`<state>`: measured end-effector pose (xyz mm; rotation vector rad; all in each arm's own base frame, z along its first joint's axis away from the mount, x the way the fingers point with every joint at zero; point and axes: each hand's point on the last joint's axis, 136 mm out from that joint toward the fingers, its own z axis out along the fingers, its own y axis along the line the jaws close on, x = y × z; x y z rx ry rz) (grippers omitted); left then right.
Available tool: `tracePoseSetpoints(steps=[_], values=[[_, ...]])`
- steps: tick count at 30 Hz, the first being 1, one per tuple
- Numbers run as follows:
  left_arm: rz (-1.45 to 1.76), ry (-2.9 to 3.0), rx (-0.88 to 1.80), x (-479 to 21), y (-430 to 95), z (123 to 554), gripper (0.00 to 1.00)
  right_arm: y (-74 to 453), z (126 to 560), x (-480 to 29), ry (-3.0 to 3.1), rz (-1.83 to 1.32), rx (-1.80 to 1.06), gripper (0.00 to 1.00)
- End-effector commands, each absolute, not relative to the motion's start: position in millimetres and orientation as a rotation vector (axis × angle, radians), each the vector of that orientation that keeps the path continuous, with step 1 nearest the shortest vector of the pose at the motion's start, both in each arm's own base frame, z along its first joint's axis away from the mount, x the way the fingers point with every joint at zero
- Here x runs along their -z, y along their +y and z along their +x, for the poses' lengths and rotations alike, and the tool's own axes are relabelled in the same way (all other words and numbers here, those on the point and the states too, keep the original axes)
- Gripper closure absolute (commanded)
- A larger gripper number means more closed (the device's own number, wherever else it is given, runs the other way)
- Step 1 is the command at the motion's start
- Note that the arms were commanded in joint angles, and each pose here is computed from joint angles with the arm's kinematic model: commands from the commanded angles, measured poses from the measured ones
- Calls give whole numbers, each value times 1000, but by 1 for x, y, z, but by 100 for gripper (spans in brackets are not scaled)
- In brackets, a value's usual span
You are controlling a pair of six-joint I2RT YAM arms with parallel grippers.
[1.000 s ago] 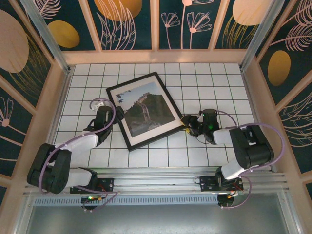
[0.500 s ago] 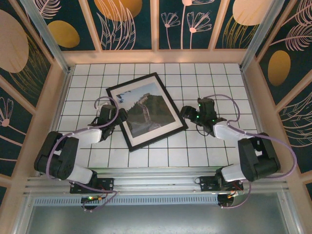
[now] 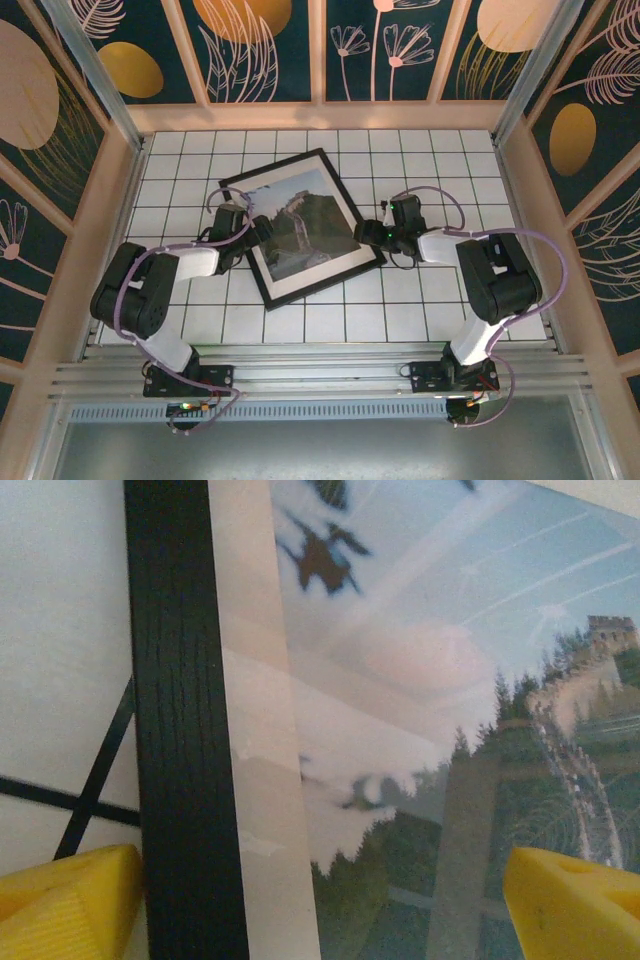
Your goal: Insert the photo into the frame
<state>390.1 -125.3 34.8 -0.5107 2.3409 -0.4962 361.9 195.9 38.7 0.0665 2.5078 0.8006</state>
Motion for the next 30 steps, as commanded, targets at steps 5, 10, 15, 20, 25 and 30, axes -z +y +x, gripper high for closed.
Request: tracePoseSetpoints(steps=[5,10,15,20,25,30], values=[[-327,2340,831,-48,-188,410,13,203,319,-57,2456,71,-982,38],[-284,2327,811,-57,-194,427,13,197,299,-58,2451,129,-970,39],[-301,2319,553,-62,-164,438,10,160,318,-68,2428,193,-723,35],[-352,2144,276,-110,-114,433,6,107,349,-112,2264,217,-384,29],[-478,1884,12,-162,-49,401,2,62,373,-152,2092,240,-106,19],[-516,1735,-243,-186,0,362,1,14,379,-159,1965,308,103,9]])
